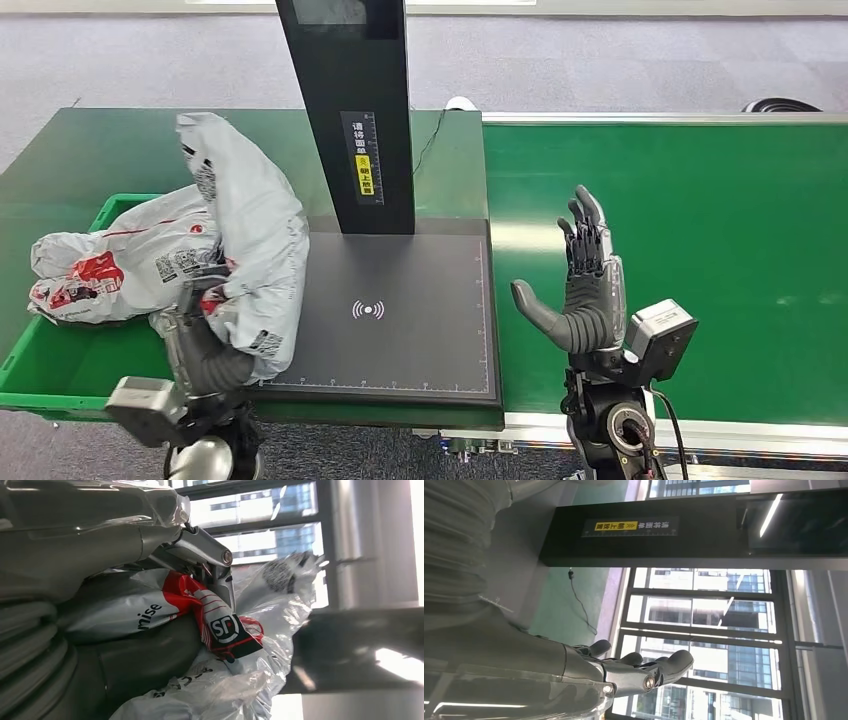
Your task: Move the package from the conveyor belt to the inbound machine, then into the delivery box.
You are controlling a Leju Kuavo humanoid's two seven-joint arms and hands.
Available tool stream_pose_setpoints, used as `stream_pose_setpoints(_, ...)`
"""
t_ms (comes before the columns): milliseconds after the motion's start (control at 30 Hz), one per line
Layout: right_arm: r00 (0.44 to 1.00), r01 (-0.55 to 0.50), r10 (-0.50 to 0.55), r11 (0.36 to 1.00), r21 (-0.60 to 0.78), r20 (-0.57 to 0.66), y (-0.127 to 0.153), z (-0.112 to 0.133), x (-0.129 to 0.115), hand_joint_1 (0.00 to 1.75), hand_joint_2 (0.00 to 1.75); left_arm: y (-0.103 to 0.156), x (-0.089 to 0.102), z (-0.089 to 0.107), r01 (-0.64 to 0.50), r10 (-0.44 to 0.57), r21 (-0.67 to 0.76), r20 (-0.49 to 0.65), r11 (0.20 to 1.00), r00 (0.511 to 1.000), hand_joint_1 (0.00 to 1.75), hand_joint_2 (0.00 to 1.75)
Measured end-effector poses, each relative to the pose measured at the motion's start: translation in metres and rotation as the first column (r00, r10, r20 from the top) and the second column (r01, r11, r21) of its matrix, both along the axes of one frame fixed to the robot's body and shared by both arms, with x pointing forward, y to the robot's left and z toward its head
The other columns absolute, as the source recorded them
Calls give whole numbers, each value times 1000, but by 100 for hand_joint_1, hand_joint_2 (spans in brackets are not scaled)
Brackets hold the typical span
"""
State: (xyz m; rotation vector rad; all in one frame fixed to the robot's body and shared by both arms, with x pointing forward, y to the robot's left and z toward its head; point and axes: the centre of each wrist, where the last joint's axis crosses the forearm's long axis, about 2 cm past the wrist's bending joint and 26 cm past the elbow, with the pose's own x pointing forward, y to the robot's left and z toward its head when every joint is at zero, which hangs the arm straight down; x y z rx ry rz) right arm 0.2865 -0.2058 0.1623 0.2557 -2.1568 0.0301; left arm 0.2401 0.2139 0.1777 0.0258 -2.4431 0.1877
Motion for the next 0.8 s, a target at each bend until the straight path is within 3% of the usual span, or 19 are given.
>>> stream_pose_setpoints(133,1000,0,-1,1000,-15,-11,-4,-3,0,0,175,15,-16,41,123,-100,-114,186,986,977,175,175)
stream_pose_setpoints(267,1000,-9,8,999,-31,-23,-5,-7,1,0,175,28,-29,69,307,-233,-161,364,938,902,175,175)
stream_pose_setpoints(467,999,-19,17,999,-45,-35,-8,-10,6,0,175,51,-38,84,438,-278,-204,529,876,802,175,175)
stream_pose_setpoints(633,999,-18,16,999,-48,-50,-10,-11,8,0,175,63,-40,91,448,-248,-231,580,864,776,175,175)
stream_pose_setpoints(800,998,-8,5,999,-48,-55,-13,-12,8,0,175,78,-40,98,350,-147,-257,577,901,803,175,175)
